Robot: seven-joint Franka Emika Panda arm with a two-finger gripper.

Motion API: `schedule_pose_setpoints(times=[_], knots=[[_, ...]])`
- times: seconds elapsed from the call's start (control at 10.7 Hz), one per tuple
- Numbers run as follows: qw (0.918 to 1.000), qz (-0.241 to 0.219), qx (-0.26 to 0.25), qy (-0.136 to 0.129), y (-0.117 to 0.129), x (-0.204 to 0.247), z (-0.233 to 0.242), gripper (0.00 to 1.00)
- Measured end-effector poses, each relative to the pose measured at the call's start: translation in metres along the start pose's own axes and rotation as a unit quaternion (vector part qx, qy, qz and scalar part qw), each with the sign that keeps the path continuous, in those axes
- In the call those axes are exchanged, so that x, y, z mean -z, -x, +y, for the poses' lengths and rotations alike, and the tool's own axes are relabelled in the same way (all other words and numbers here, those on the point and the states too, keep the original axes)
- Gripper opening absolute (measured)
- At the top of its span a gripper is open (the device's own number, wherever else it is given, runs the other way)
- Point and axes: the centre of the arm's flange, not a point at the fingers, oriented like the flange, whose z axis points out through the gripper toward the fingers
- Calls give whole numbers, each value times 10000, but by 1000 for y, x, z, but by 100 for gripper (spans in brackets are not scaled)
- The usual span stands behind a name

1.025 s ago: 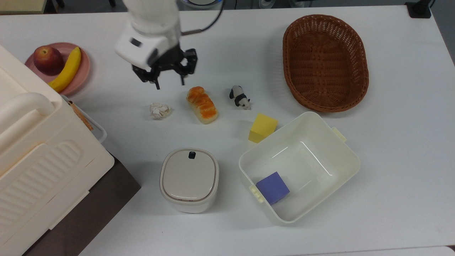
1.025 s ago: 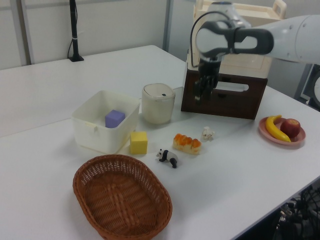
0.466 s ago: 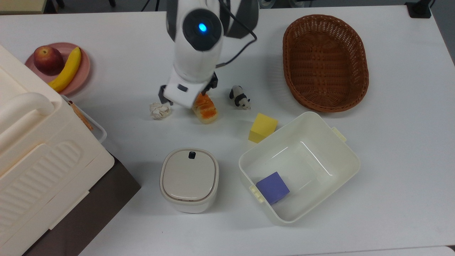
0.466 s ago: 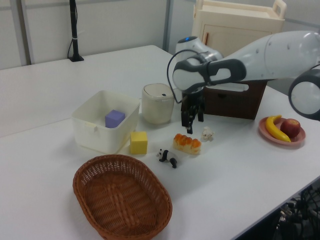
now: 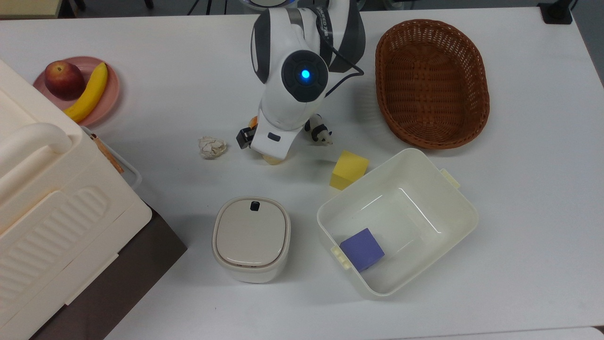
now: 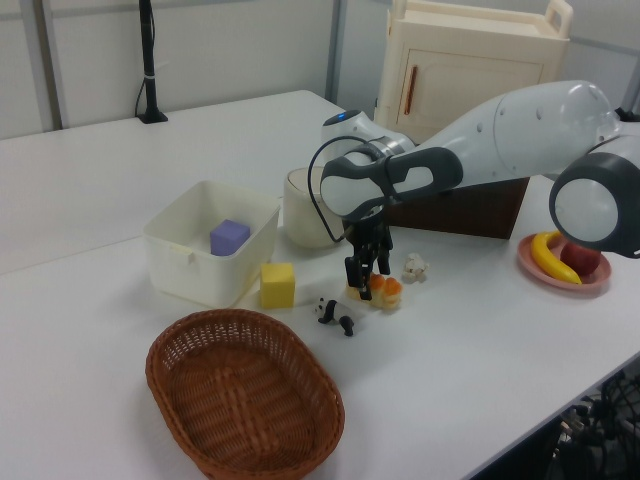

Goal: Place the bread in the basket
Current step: 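Lift the bread roll and carry it over the wicker basket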

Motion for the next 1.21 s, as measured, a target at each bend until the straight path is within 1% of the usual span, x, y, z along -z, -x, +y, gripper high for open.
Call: schedule_pose_setpoints(times=[0.09,0.28,0.37,0.47,0.56,0.65,0.75,0.84,0.93,1.03,1.12,1.21], knots=[[10000,-26,22,11,-1,-3,-2,89],[10000,-57,2,42,1,-1,2,54],[10000,-62,-35,39,6,8,6,39],[10000,-35,-74,40,12,26,9,30],[9999,16,-102,44,21,49,10,18],[9999,112,-110,44,27,72,7,16],[9997,215,-105,4,29,91,-3,18],[9994,327,-110,-35,24,107,-24,21],[9989,446,-129,-78,16,119,-53,22],[9984,539,-139,-99,7,131,-90,26],[9979,630,-136,-90,0,143,-130,26],[9978,657,-73,-82,-3,151,-168,28]])
